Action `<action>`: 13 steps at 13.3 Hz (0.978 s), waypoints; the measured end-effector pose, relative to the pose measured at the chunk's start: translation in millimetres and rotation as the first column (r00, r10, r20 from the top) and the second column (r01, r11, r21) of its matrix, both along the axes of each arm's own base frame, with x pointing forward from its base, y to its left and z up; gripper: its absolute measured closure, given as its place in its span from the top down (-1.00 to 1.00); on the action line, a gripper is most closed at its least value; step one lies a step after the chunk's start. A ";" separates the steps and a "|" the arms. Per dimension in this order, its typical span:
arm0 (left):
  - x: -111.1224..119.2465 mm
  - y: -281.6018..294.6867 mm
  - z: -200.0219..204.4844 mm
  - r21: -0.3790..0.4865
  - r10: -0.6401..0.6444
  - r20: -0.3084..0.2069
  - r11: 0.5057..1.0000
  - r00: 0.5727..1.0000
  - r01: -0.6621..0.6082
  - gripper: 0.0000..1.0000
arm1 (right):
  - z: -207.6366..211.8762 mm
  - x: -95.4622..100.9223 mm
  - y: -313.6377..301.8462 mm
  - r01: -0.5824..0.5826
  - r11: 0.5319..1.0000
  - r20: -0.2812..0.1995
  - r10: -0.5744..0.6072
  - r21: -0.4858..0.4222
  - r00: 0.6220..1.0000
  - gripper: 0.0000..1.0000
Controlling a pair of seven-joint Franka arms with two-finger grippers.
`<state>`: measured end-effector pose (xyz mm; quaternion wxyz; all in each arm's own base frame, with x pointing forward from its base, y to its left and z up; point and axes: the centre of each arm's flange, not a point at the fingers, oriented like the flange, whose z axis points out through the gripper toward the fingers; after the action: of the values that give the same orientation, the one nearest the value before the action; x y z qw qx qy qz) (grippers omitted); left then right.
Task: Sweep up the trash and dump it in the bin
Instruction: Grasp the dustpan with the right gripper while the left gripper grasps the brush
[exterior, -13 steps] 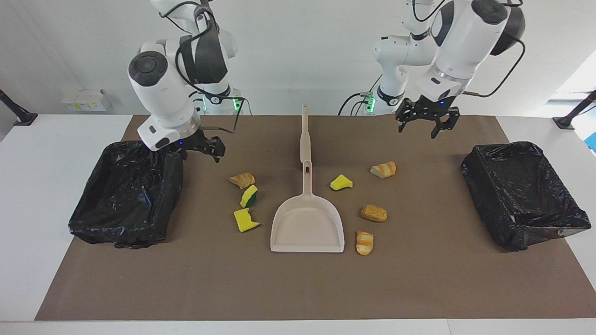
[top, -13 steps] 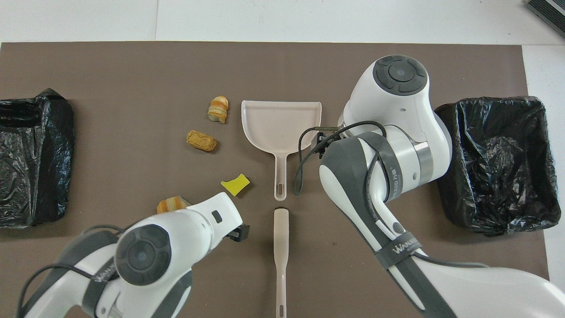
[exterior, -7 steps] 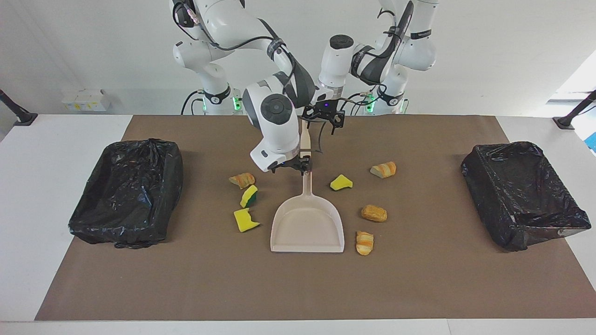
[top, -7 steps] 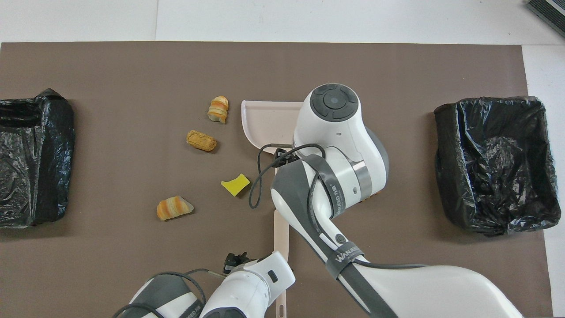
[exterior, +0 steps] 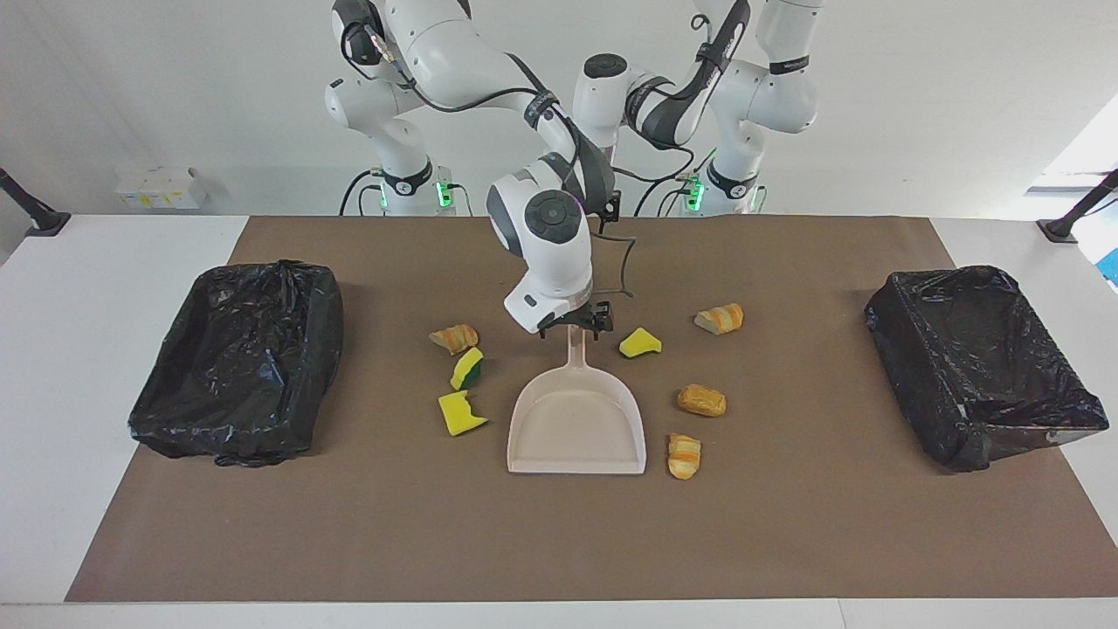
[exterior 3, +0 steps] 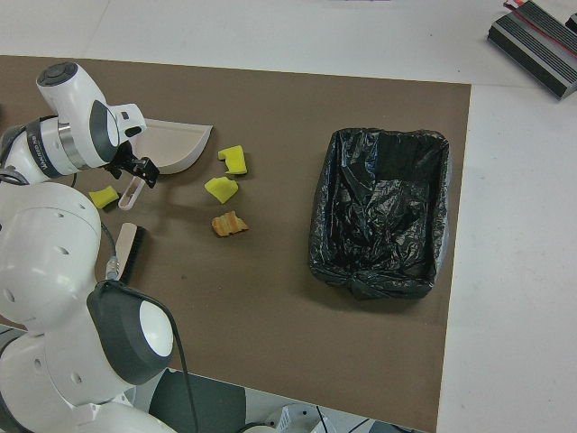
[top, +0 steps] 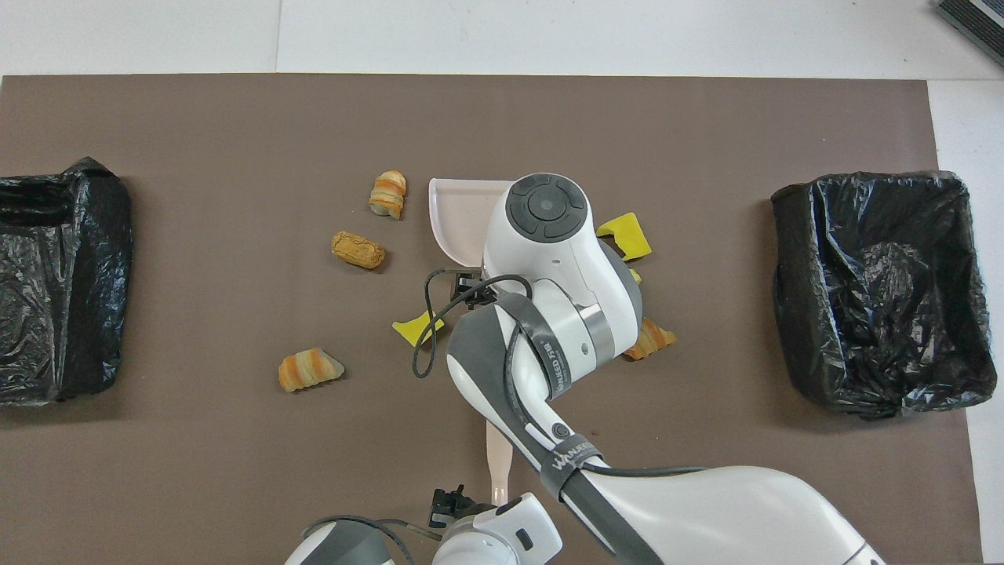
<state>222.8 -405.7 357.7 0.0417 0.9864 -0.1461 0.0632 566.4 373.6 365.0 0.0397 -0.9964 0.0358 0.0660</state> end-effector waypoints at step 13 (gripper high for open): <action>-8.6 -9.4 -24.2 0.016 -0.013 -0.017 1.000 1.000 0.013 0.37 | -2.8 -0.4 -6.5 -0.171 0.985 0.020 0.171 0.020 0.985 -0.37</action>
<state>214.2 -415.1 333.4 0.0355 0.9862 -0.1525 0.0536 566.1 367.0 362.1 0.0450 -0.9958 -0.0510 0.0606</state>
